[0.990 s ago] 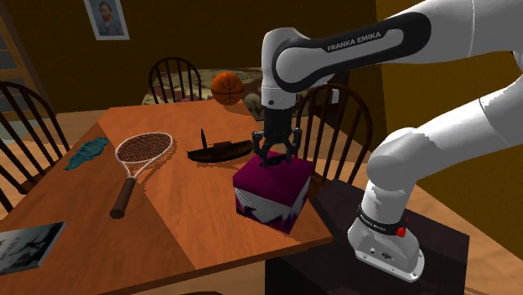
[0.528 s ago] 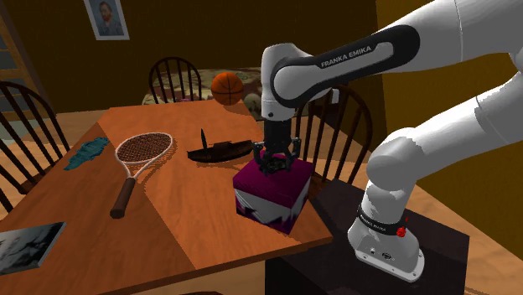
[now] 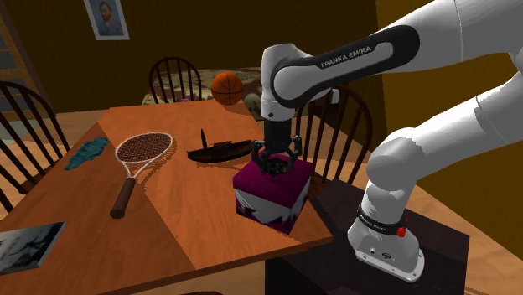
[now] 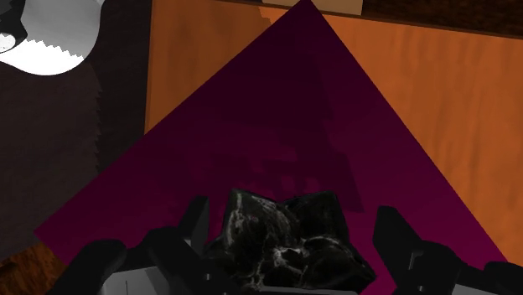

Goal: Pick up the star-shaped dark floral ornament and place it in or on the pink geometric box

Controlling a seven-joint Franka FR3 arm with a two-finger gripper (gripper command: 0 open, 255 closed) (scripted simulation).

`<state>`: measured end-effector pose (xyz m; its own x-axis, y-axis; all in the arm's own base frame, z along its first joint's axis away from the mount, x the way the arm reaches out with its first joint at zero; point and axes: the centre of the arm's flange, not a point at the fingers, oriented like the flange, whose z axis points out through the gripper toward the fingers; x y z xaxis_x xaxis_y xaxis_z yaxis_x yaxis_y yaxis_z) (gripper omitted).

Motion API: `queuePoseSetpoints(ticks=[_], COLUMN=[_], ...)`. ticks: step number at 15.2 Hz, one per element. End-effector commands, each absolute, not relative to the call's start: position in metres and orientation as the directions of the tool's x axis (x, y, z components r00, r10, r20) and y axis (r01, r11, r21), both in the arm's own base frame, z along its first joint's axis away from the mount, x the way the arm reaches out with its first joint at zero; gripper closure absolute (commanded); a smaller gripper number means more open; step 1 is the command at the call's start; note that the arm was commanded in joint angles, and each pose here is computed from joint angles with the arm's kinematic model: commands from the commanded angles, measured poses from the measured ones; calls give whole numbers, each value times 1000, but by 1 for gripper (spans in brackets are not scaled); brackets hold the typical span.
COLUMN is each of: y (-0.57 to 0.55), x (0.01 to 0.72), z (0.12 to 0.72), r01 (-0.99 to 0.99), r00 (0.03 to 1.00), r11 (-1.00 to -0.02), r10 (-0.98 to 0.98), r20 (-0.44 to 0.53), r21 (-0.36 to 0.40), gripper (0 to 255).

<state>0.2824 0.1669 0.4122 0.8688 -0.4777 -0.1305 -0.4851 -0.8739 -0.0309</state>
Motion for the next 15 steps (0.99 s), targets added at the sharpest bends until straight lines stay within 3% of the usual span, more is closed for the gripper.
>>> queuePoseSetpoints(ticks=[1,7,15], y=[167,162,162], x=[282,287,287], z=[412,462,462], r01=[-485,-485,-485], r00=[869,869,869], r11=[-874,-874,-874], r10=[-478,-478,-478], r20=[-130,-130,-130], r21=[-31,-31,-31], gripper=[0,0,0])
